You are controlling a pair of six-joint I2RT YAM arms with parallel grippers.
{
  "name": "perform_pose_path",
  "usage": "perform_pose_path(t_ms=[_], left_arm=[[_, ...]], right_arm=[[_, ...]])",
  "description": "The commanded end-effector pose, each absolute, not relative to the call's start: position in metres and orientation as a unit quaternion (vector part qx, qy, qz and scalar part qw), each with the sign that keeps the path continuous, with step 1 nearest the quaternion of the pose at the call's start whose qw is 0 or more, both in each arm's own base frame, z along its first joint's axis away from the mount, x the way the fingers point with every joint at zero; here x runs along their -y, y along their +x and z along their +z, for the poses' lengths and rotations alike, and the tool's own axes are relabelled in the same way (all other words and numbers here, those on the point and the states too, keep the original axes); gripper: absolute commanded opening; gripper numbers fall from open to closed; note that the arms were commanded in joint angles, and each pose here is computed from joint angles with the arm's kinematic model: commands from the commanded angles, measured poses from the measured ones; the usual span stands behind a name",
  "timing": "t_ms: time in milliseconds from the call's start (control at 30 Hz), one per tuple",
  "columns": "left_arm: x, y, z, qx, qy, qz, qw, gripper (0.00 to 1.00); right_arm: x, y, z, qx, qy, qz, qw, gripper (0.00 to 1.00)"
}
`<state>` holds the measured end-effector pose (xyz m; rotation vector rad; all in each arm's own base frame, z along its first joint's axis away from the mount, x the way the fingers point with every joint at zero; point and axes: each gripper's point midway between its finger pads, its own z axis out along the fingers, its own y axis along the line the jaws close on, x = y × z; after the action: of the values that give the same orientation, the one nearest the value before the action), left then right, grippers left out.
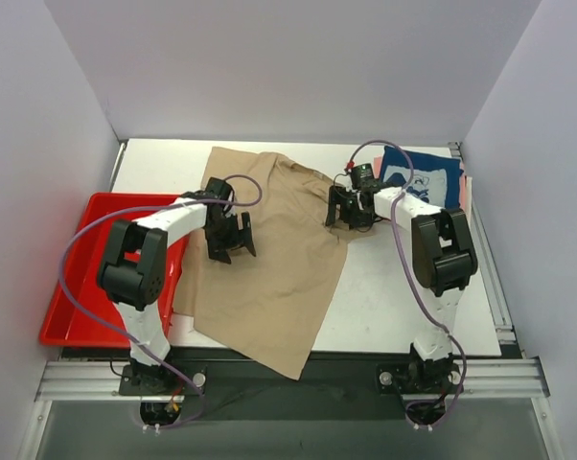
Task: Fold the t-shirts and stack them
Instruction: Flatten out the tshirt
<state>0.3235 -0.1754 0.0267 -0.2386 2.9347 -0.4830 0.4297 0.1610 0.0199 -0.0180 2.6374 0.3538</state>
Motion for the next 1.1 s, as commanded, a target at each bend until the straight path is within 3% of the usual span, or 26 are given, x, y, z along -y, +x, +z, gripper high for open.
perform_pose_path(t_ms=[0,333,600,833,1067], left_arm=[[0.162,0.341,-0.002,-0.986,-0.06,-0.13,0.086,0.88],[0.159,0.37,-0.015,-0.989,-0.041,-0.115,0.079,0.88],[0.167,0.412,-0.022,-0.989,-0.015,-0.109,0.097,0.88],[0.204,0.457,-0.007,-0.977,0.03,-0.152,0.148,0.87],[0.253,0.481,0.083,-0.956,0.059,-0.181,0.222,0.87]], right_arm=[[-0.134,0.363,0.006,-0.985,0.023,0.079,0.149,0.72],[-0.117,0.261,0.005,-0.994,0.075,0.051,0.065,0.71],[-0.117,0.208,0.004,-0.995,0.085,0.053,0.029,0.71],[-0.116,0.193,0.028,-0.996,0.065,0.054,0.033,0.71],[-0.132,0.225,0.092,-0.99,-0.007,0.086,0.111,0.73]])
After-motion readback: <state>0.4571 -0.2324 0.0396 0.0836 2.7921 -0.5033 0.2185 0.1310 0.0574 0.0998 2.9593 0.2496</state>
